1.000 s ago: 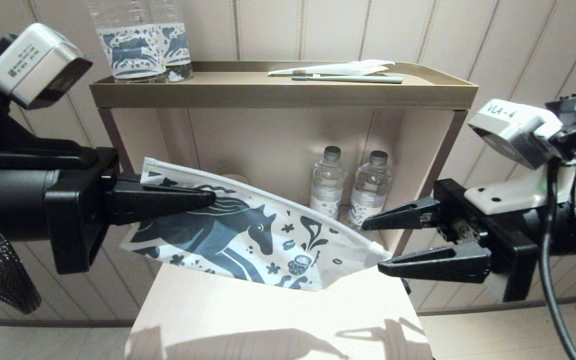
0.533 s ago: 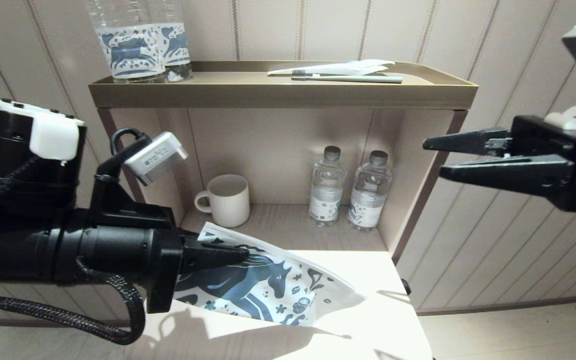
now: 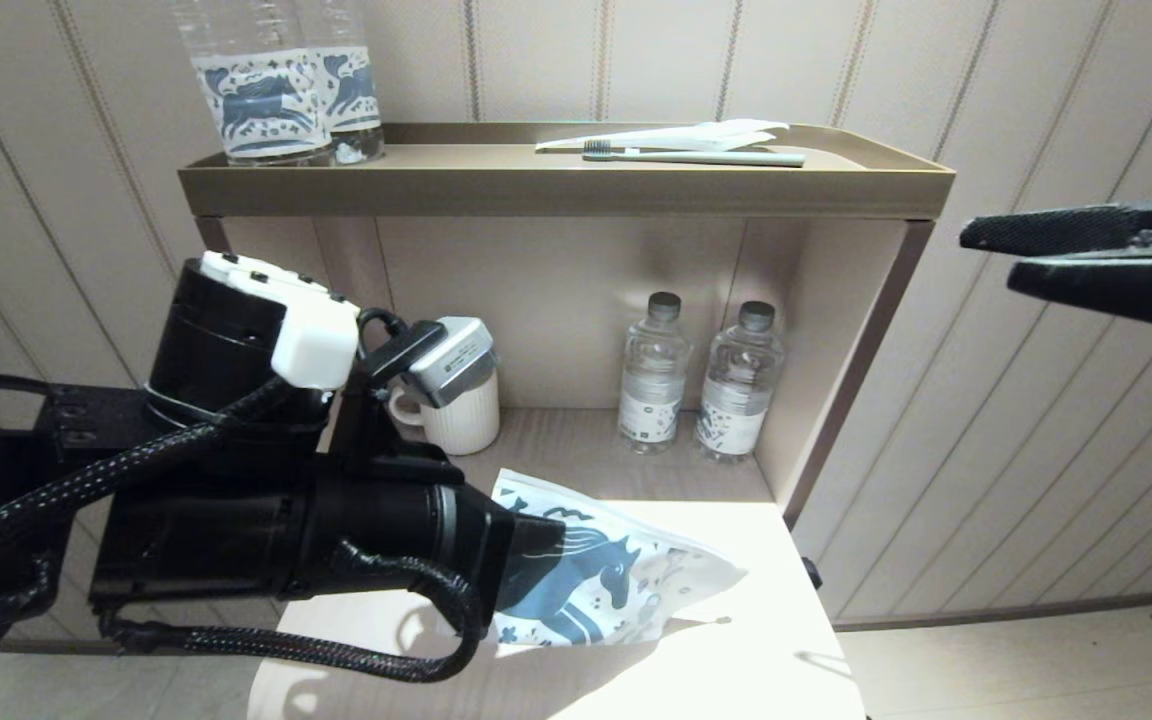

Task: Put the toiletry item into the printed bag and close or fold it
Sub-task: Close the strorage bag and place it on the desk

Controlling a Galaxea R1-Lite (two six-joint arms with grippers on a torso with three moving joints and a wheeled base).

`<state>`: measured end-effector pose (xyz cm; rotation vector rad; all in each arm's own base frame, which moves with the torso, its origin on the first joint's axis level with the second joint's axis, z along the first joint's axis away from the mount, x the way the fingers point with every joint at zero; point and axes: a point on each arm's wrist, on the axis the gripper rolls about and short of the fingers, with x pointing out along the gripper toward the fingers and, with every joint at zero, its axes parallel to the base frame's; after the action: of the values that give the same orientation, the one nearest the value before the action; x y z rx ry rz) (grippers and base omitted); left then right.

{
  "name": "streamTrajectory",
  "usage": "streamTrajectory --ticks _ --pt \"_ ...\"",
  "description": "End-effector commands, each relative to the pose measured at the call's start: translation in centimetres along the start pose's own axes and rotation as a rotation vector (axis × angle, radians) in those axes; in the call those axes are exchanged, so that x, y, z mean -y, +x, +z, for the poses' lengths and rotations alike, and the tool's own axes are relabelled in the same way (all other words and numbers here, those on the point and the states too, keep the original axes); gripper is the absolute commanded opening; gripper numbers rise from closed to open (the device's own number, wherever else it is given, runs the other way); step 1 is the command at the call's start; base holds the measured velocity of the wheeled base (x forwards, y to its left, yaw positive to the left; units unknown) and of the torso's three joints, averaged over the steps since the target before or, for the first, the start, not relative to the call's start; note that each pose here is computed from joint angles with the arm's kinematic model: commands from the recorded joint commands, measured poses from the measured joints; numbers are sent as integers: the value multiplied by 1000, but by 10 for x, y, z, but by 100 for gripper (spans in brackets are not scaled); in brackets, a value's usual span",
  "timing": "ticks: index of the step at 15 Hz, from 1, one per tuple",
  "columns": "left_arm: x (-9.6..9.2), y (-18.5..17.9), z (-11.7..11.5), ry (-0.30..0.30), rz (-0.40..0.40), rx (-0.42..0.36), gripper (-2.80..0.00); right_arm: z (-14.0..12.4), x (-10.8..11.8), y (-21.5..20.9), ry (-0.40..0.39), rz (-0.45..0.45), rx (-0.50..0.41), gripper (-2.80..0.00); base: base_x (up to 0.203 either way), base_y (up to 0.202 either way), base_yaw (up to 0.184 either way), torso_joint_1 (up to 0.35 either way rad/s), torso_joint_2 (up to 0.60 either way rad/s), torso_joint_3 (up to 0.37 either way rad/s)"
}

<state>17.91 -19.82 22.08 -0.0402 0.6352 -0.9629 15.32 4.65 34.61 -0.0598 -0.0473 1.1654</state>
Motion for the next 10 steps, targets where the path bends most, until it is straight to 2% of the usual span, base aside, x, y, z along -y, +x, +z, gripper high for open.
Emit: streamTrajectory --ticks 1,4,5,7,8,9,10 --pt "-4 25 5 -35 58 -19 -280 4 -8 -5 -24 6 15 -280 0 0 0 0 0 0" --pt "-14 59 19 -121 266 32 -280 4 -10 -6 -25 16 15 -280 0 0 0 0 0 0" --pt "-18 66 22 -146 309 47 -280 3 -10 -5 -25 17 15 -280 0 0 0 0 0 0" --pt "-20 72 22 -158 334 49 -280 3 -9 -5 -22 19 14 -280 0 0 0 0 0 0" --pt "-21 72 22 -158 357 53 -43 3 -9 -5 -23 19 14 -280 0 0 0 0 0 0" --pt "-22 73 20 -163 396 58 0 2 -9 -5 -23 19 13 -280 0 0 0 0 0 0" --pt "-22 71 20 -181 416 70 0 2 -9 -5 -21 22 12 -280 0 0 0 0 0 0"
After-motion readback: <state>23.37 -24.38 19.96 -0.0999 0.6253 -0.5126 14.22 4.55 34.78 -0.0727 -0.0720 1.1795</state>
